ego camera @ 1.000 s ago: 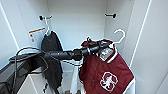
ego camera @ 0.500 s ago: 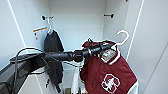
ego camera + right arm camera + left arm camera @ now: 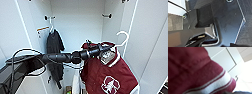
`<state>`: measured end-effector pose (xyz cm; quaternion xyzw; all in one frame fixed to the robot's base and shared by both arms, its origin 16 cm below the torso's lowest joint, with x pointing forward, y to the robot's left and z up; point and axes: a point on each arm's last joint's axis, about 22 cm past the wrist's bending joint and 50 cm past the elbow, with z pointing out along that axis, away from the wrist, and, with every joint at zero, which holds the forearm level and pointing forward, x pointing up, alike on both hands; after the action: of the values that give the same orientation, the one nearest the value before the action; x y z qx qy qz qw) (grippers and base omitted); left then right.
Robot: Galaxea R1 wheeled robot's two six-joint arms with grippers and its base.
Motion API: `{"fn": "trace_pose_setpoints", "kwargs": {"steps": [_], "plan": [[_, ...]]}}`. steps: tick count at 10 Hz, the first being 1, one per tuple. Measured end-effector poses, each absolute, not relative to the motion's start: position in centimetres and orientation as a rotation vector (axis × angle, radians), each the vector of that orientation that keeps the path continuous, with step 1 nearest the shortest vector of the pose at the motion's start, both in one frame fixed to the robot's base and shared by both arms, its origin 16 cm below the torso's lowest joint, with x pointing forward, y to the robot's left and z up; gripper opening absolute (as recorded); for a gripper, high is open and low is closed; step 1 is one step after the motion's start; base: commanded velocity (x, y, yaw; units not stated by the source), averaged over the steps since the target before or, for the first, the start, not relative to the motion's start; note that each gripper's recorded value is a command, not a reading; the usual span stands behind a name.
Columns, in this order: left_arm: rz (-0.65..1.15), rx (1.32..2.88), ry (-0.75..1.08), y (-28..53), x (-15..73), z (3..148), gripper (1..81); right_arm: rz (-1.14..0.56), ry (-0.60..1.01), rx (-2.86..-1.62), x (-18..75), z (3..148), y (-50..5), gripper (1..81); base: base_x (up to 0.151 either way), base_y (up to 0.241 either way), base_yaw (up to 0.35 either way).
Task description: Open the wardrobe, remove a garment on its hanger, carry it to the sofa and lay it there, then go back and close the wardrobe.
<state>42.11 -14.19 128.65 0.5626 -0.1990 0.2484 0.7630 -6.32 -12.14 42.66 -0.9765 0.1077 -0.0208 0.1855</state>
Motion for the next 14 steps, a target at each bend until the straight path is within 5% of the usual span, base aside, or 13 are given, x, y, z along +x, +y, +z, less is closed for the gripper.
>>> {"fn": "trace_pose_setpoints", "kwargs": {"steps": [14], "plan": [[0.472, 1.203, -0.453, -12.7, 37.6, 125.6, 1.0, -0.064, 0.303, -2.753, -6.3, 42.6, -12.3, 81.1, -0.110, 0.000, 0.000]]}}
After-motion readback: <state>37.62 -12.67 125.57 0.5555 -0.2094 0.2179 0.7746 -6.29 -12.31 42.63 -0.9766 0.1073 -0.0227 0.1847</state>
